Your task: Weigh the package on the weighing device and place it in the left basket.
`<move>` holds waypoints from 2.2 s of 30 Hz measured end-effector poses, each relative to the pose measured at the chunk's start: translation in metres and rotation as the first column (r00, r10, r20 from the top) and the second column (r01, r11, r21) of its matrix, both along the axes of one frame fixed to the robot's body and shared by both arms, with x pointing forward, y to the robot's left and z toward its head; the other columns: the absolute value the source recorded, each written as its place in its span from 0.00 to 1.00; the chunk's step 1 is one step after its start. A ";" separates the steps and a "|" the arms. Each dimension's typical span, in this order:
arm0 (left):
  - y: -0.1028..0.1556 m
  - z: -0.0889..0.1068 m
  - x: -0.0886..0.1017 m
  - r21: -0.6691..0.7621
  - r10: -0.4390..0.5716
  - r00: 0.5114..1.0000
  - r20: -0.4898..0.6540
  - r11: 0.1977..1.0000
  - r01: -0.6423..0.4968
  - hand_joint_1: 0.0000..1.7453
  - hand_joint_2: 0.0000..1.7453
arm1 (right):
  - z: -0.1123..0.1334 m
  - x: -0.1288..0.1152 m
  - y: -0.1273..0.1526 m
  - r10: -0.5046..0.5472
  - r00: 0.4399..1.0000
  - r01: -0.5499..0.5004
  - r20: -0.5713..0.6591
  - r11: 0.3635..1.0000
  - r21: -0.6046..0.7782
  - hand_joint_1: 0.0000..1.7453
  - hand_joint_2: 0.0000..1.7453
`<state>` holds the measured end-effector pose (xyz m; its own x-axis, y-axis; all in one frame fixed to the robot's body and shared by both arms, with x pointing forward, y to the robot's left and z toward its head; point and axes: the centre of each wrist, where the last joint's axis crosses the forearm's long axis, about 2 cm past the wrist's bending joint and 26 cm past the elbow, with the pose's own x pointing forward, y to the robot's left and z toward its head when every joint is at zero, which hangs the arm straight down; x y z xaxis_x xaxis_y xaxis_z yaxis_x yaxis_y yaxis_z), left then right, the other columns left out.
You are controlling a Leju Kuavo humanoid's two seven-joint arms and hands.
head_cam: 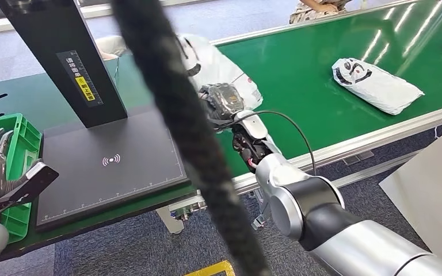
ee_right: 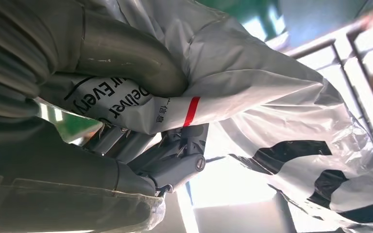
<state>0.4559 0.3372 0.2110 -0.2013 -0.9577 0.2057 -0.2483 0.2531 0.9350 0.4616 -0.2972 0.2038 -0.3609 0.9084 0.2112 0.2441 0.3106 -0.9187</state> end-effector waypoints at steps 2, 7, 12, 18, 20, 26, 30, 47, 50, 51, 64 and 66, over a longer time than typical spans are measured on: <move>0.003 0.002 0.001 -0.005 0.005 1.000 0.000 1.000 -0.005 0.00 0.00 | -0.004 -0.001 0.014 0.067 0.995 -0.072 -0.080 0.996 -0.060 1.00 1.00; 0.016 0.006 0.001 -0.008 0.023 1.000 0.004 1.000 -0.023 0.00 0.00 | -0.012 -0.004 0.048 0.217 0.951 -0.251 -0.220 0.958 -0.142 1.00 1.00; 0.030 0.009 0.000 -0.008 0.046 0.999 0.005 0.999 -0.046 0.00 0.00 | -0.016 -0.010 0.086 0.333 0.906 -0.383 -0.261 0.907 -0.173 1.00 1.00; 0.039 0.009 -0.001 -0.001 0.060 0.998 0.003 0.998 -0.060 0.00 0.00 | -0.015 -0.017 0.120 0.415 0.871 -0.464 -0.263 0.870 -0.166 1.00 1.00; 0.041 0.007 -0.003 0.000 0.063 0.998 -0.001 0.998 -0.063 0.00 0.00 | -0.015 -0.019 0.127 0.433 0.862 -0.481 -0.264 0.863 -0.157 1.00 1.00; 0.045 0.000 -0.007 0.002 0.069 0.998 -0.011 0.998 -0.069 0.00 0.00 | -0.014 -0.021 0.137 0.466 0.845 -0.513 -0.262 0.845 -0.151 1.00 1.00; 0.046 0.000 -0.008 0.005 0.069 0.998 -0.013 0.998 -0.069 0.00 0.00 | -0.013 -0.022 0.141 0.492 0.835 -0.533 -0.248 0.835 -0.139 1.00 1.00; 0.042 0.011 -0.001 0.000 0.055 0.998 -0.010 0.999 -0.055 0.00 0.00 | 0.012 -0.042 0.169 0.669 0.741 -0.669 -0.057 0.729 -0.143 1.00 1.00; 0.045 0.011 0.000 -0.004 0.054 0.999 -0.008 0.999 -0.054 0.00 0.00 | 0.012 -0.044 0.171 0.683 0.729 -0.682 -0.058 0.715 -0.155 1.00 1.00; 0.045 0.011 0.000 -0.005 0.054 0.998 -0.008 0.999 -0.054 0.00 0.00 | 0.011 -0.045 0.172 0.687 0.724 -0.686 -0.062 0.709 -0.161 1.00 1.00; 0.045 0.008 0.000 -0.004 0.057 0.998 -0.013 0.998 -0.057 0.00 0.00 | 0.006 -0.050 0.180 0.709 0.701 -0.708 -0.078 0.680 -0.191 1.00 1.00; 0.045 0.008 0.000 -0.003 0.057 0.998 -0.013 0.998 -0.057 0.00 0.00 | 0.006 -0.050 0.180 0.710 0.699 -0.710 -0.080 0.677 -0.193 1.00 1.00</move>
<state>0.4558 0.3817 0.2190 -0.1441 -0.9667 0.2115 -0.2502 0.2424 0.9374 0.4113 -0.1168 0.2096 -0.9147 0.3995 0.0603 0.0264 0.2081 -0.9778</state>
